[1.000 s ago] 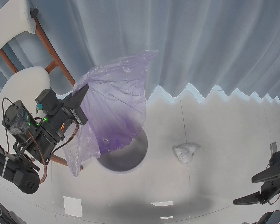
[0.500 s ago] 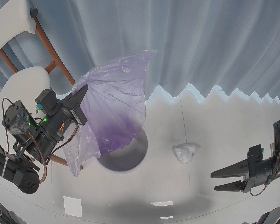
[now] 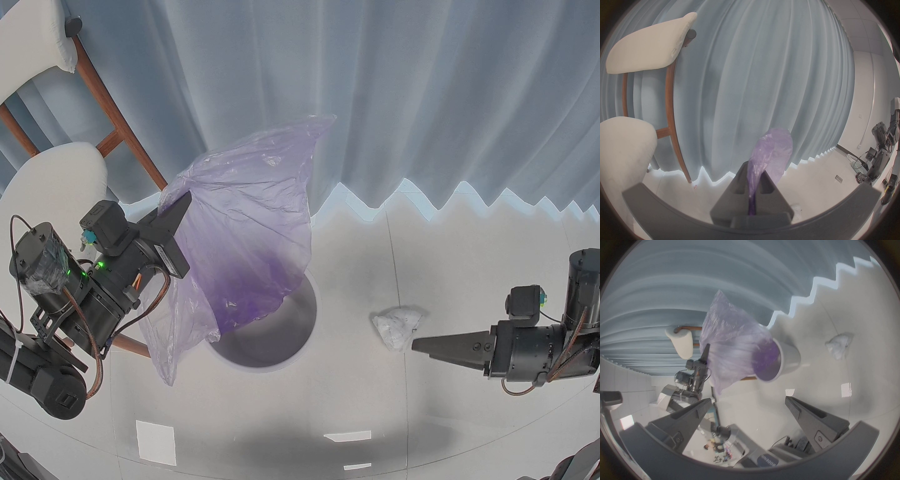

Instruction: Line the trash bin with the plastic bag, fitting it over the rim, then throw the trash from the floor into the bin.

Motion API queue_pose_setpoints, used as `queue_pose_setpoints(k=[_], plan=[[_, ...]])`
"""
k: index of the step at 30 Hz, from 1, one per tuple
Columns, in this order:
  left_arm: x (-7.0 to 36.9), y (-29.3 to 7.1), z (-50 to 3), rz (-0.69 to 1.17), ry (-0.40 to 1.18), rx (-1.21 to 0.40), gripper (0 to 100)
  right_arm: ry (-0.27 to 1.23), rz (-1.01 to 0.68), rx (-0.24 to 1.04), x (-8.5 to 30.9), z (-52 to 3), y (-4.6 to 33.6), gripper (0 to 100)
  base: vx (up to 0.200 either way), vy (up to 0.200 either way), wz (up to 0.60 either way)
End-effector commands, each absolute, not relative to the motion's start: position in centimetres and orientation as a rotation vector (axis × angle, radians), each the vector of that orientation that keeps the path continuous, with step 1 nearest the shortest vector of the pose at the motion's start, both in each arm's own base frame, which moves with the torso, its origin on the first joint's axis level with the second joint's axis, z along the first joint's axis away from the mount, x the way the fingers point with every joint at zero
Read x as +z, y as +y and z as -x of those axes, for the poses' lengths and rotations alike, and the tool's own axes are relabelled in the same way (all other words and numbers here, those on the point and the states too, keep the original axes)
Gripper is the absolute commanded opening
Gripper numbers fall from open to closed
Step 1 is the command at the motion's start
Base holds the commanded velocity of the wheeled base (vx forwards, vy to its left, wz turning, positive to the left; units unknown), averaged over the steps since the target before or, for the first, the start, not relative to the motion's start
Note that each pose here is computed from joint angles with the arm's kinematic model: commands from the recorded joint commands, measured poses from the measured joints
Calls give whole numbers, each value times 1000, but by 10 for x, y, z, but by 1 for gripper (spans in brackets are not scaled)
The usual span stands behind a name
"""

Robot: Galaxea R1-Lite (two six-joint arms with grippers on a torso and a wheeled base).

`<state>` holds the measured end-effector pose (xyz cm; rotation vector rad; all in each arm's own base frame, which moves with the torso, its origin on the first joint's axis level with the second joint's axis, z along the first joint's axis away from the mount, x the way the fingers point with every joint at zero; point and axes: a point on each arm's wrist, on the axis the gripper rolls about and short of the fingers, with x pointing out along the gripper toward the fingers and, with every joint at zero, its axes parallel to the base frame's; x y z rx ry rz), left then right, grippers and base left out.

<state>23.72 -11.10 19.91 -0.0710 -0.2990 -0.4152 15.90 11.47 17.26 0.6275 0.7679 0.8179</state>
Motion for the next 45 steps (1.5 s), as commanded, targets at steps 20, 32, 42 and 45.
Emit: queue_pose_setpoints(k=[20,32,42,45], plan=[[184,-111,-236,60,-249,-420,0,743,-596,877,133,-158,144,100,90,0,0],[174,-118,-229,45,-218,-425,0,848,-650,846,114,-156,165,100,0,0,0],[182,-120,-226,57,-250,-430,0,666,-428,673,69,-190,216,100,0,0,0],[182,-120,-226,51,-253,-429,0,681,-424,657,60,-196,223,100,0,0,0]])
